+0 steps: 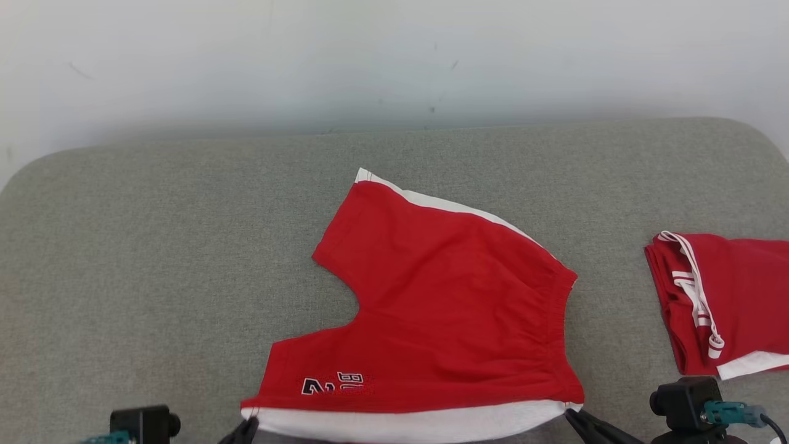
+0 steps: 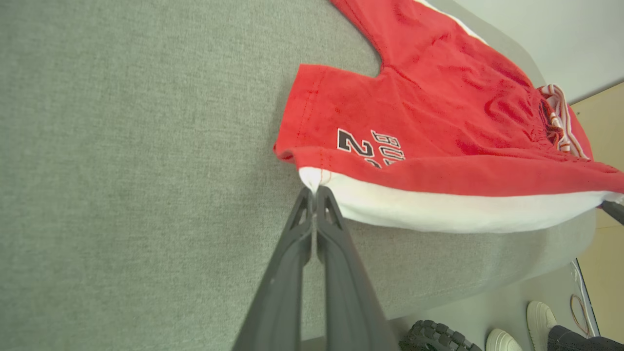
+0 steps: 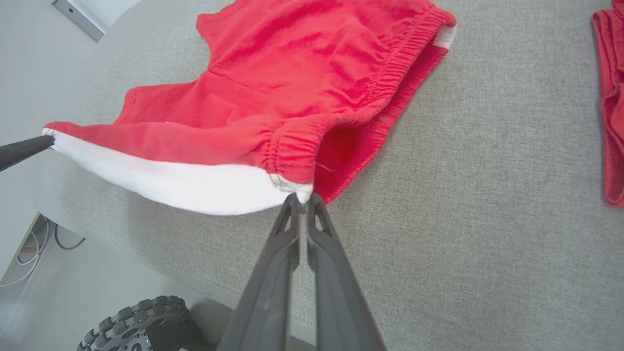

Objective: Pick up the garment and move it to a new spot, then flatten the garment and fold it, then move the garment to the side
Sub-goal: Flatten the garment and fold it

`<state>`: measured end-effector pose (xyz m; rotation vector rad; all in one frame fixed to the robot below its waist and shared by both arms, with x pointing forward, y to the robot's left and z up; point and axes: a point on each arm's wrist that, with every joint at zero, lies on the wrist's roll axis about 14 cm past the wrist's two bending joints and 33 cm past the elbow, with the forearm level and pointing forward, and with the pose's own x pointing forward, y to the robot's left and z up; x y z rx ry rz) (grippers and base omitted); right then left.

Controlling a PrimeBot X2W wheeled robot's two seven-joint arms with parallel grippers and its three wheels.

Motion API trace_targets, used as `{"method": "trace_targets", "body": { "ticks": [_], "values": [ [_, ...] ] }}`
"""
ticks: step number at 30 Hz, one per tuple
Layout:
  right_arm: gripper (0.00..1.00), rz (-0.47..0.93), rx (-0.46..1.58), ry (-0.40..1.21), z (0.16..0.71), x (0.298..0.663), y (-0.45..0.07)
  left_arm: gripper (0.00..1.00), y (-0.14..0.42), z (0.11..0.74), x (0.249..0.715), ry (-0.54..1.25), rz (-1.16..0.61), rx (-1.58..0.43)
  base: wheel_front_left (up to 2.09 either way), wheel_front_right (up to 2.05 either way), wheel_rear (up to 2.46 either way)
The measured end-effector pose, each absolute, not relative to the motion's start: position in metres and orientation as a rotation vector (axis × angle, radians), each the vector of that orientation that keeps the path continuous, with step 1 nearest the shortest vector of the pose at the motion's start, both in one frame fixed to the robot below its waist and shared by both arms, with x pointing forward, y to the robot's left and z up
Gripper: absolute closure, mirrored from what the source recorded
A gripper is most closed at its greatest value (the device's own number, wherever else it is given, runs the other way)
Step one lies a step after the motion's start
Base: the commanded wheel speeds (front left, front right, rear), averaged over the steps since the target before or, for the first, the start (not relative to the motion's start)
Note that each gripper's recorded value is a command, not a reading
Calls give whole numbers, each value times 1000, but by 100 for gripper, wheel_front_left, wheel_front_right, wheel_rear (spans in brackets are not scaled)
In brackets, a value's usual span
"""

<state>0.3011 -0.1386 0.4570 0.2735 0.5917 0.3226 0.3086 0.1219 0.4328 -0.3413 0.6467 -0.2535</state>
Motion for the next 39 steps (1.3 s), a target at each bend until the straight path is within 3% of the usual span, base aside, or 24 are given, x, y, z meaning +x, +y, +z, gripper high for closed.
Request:
{"method": "trace_targets", "body": {
  "ticks": [19,39],
  "values": [
    [100,283,367,357,515,335,-156,100,101,488,392,408,-297,-304,0,0,0],
    [100,243,451,380,497,388,-161,100,44,517,492,297,-399,-135,0,0,0]
  ]
}}
